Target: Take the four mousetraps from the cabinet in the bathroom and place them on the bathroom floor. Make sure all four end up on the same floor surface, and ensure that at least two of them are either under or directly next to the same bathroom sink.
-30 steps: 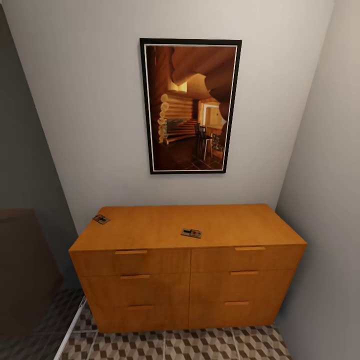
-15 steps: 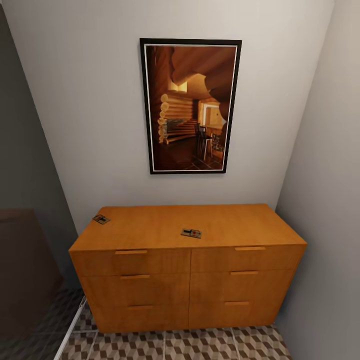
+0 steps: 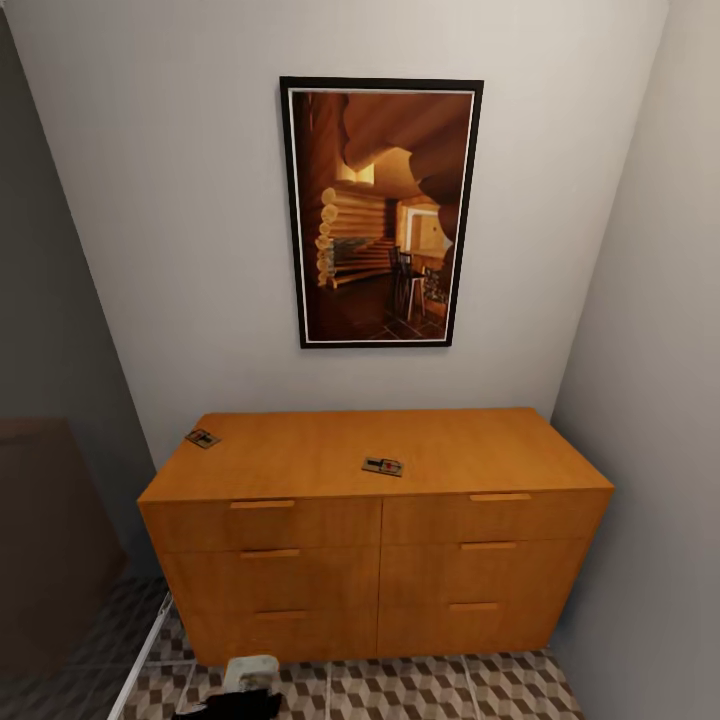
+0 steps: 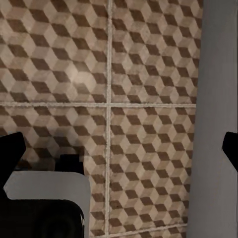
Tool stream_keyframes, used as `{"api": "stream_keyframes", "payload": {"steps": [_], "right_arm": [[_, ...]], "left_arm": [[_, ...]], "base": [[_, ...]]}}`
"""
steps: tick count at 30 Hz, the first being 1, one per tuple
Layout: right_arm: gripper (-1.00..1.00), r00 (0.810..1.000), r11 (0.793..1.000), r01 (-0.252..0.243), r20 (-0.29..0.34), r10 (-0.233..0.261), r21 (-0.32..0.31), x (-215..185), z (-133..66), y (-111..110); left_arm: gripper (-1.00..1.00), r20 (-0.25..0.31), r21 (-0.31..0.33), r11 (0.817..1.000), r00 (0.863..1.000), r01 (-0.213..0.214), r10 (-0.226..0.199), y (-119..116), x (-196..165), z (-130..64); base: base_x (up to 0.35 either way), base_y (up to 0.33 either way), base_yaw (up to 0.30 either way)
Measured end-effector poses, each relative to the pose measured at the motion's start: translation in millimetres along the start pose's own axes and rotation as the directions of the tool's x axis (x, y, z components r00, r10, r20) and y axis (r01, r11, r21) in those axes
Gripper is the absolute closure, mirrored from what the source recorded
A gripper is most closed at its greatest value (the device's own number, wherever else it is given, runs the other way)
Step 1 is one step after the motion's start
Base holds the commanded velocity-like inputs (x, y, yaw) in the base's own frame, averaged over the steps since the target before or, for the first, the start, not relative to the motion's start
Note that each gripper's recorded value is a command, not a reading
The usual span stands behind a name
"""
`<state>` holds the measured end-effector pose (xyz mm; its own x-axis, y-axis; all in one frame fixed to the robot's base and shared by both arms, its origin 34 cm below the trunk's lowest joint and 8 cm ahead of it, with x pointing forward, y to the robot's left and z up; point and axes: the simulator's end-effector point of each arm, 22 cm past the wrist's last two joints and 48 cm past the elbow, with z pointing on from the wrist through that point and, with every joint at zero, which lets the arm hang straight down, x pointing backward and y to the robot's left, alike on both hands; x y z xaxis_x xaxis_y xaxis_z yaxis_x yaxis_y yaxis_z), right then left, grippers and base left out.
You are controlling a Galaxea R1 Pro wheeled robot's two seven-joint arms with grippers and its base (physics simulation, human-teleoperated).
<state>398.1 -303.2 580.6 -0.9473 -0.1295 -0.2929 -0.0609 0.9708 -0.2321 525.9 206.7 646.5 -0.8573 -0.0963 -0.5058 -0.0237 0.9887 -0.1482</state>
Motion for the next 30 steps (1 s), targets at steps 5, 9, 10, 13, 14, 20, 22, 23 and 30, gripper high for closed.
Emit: {"api": "stream_keyframes", "payload": {"steps": [5,9,10,13,14,20,22,23,30], "right_arm": [[-1.0,0.995,0.999,-0.039,0.09,0.037,0.017,-71.1,-21.6,-15.0],[-1.0,0.99,0.997,-0.071,0.121,0.067,0.03,-100.2,-35.7,-28.0],[-1.0,0.989,0.996,-0.083,0.128,0.078,0.035,-107.9,-40.2,-33.0],[-1.0,0.982,0.99,-0.13,0.145,0.122,0.049,-127.4,-53.7,-51.1],[-1.0,0.979,0.987,-0.148,0.151,0.139,0.054,-133.0,-58.4,-58.1],[-1.0,0.956,0.966,-0.248,0.182,0.23,0.08,-161.7,-90.3,-99.9],[-1.0,0.949,0.959,-0.269,0.191,0.249,0.086,-170.0,-102.6,-110.9],[-1.0,0.947,0.957,-0.278,0.195,0.257,0.088,-173.8,-109.1,-115.6],[-1.0,0.938,0.947,-0.307,0.202,0.283,0.099,-190.2,-146.3,-135.2]], "left_arm": [[-1.0,0.095,0.015,0.996,0.992,-0.086,0.084,-18.3,-64.3,-19.9],[-1.0,0.139,0.014,0.992,0.982,-0.129,0.126,-27.9,-97.6,-36.1],[-1.0,0.152,0.013,0.99,0.979,-0.141,0.137,-31.0,-107.7,-42.0],[-1.0,0.192,0.013,0.986,0.968,-0.166,0.161,-40.3,-136.6,-61.5],[-1.0,0.206,0.013,0.985,0.964,-0.172,0.166,-43.2,-145.9,-68.4],[-1.0,0.285,0.02,0.98,0.941,-0.197,0.183,-59.7,-190.3,-108.1],[-1.0,0.303,0.022,0.979,0.934,-0.202,0.186,-63.7,-199.7,-118.3],[-1.0,0.312,0.024,0.979,0.932,-0.204,0.187,-65.8,-203.7,-122.9],[-1.0,0.38,0.035,0.977,0.907,-0.212,0.184,-80.8,-230.4,-152.9]], "base": [[0.0,0.0,0.0],[0.0,0.0,0.0],[0.0,0.0,0.0],[0.0,0.0,0.0],[0.0,0.0,0.0],[0.0,0.0,0.0],[0.0,0.0,0.0],[0.0,0.0,0.0],[0.0,0.0,0.0]]}}
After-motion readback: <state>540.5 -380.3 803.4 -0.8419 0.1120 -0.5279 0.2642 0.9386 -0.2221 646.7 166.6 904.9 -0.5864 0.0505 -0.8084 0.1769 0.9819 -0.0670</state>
